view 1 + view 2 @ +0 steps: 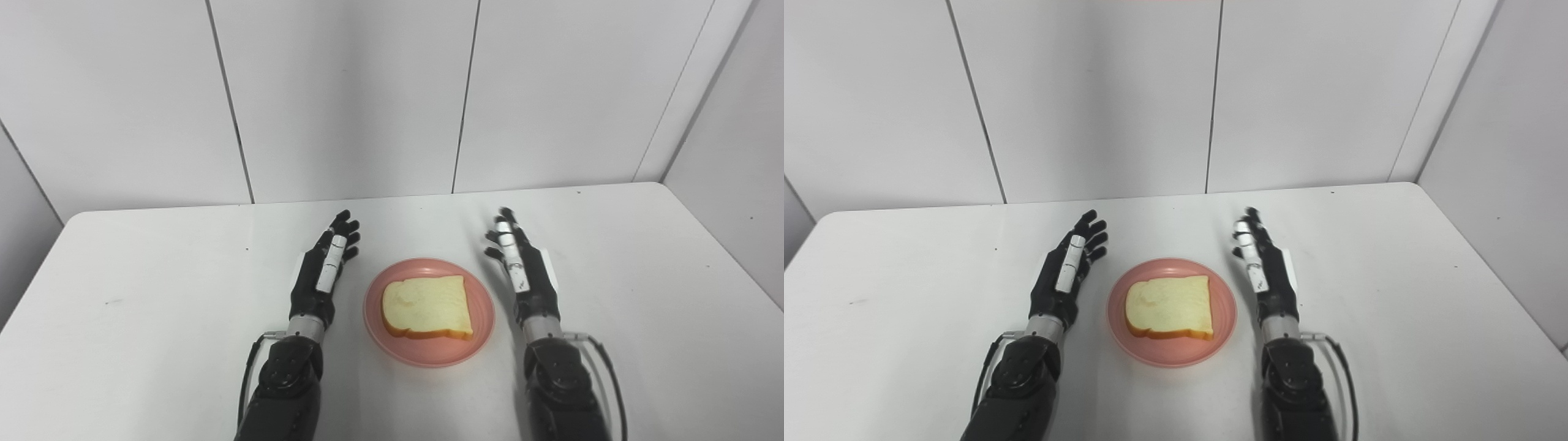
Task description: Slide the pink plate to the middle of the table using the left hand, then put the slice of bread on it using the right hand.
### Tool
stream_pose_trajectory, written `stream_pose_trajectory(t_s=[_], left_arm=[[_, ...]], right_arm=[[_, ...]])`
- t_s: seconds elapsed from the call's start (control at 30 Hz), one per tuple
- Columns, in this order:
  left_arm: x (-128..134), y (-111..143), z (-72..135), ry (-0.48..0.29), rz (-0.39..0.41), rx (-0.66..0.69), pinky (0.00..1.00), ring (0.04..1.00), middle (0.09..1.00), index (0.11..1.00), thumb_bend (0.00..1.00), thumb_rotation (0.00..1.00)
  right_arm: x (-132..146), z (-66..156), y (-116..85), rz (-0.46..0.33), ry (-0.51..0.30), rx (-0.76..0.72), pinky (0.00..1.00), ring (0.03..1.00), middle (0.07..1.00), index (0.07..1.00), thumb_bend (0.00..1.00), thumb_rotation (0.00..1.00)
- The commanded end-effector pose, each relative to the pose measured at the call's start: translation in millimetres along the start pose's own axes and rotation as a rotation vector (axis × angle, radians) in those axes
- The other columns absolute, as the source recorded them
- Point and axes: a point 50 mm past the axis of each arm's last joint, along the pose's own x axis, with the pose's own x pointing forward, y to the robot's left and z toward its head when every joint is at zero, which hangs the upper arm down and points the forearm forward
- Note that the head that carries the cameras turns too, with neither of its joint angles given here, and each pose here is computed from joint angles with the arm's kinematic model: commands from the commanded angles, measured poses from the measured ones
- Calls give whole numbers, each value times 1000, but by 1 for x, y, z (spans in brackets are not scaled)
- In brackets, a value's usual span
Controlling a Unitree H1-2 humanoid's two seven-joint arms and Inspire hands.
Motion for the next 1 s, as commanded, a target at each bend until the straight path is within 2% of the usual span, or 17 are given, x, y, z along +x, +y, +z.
stream_pose_trajectory(t_s=[0.0, 0.17, 0.37, 0.63, 0.97], left_arm=[[-9, 7, -16, 73, 50, 42, 999, 950, 922, 877, 864, 880], [-9, 4, -13, 84, 61, 64, 984, 954, 939, 891, 875, 890], [-9, 0, -11, 89, 73, 57, 968, 949, 940, 893, 884, 888], [-9, -4, -6, 87, 85, 42, 988, 959, 940, 893, 862, 901], [-11, -6, -8, 92, 75, 27, 988, 963, 941, 898, 820, 900]], right_arm=[[1, 2, 5, -3, -55, 61, 959, 970, 999, 1000, 756, 1000], [-8, -7, 10, -4, -49, 61, 966, 959, 983, 999, 768, 1000], [-10, -11, 10, -12, -32, 44, 919, 931, 956, 980, 734, 1000], [-12, -12, 8, -22, -7, 69, 934, 917, 955, 950, 670, 1000], [-14, -13, 5, -16, 10, 33, 903, 903, 934, 921, 697, 1000]])
